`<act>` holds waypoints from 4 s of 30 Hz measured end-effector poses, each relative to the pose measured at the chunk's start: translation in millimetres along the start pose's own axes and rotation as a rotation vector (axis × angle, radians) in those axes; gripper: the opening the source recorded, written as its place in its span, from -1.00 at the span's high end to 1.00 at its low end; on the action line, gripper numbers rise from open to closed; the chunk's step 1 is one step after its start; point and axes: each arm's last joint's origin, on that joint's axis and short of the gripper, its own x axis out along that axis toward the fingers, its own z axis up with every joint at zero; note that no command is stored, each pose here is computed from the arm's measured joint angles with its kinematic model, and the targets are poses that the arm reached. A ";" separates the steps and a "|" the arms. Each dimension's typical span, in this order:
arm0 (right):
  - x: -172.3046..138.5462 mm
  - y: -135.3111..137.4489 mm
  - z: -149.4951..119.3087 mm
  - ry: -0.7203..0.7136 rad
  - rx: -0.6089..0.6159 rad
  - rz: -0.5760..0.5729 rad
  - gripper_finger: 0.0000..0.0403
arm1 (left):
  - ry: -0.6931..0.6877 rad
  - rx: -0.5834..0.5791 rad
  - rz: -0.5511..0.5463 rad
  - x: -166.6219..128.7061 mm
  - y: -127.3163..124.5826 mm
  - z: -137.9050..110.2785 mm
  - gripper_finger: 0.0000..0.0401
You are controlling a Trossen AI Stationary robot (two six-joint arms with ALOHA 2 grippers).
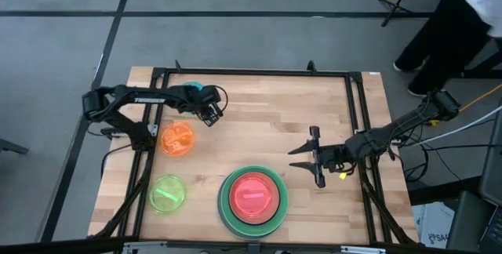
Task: Stack plastic plates
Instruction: Stack the blue plate on top of pink plate
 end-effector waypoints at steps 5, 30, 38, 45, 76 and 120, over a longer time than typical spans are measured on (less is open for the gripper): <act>0.0 -0.2 -0.2 0.005 0.004 -0.010 0.26 | 0.076 -0.033 0.046 20.8 5.3 0.1 0.14; 0.0 0.0 -1.6 0.023 0.016 -0.018 0.26 | 0.138 -0.082 0.067 54.6 14.7 4.1 0.78; 0.1 0.0 -1.7 0.026 0.016 -0.017 0.26 | 0.106 0.016 0.132 49.8 -1.2 -0.2 0.98; 0.0 0.3 -2.5 0.033 0.013 -0.015 0.26 | 0.080 0.106 0.072 38.2 -26.4 -6.8 0.99; 0.1 0.7 -3.4 0.044 -0.009 -0.011 0.26 | -0.385 0.619 -0.373 -140.2 -199.2 -52.0 0.99; 3.2 3.3 -3.4 0.020 0.152 0.026 0.26 | -0.546 0.750 -0.643 -157.7 -275.1 -136.2 0.99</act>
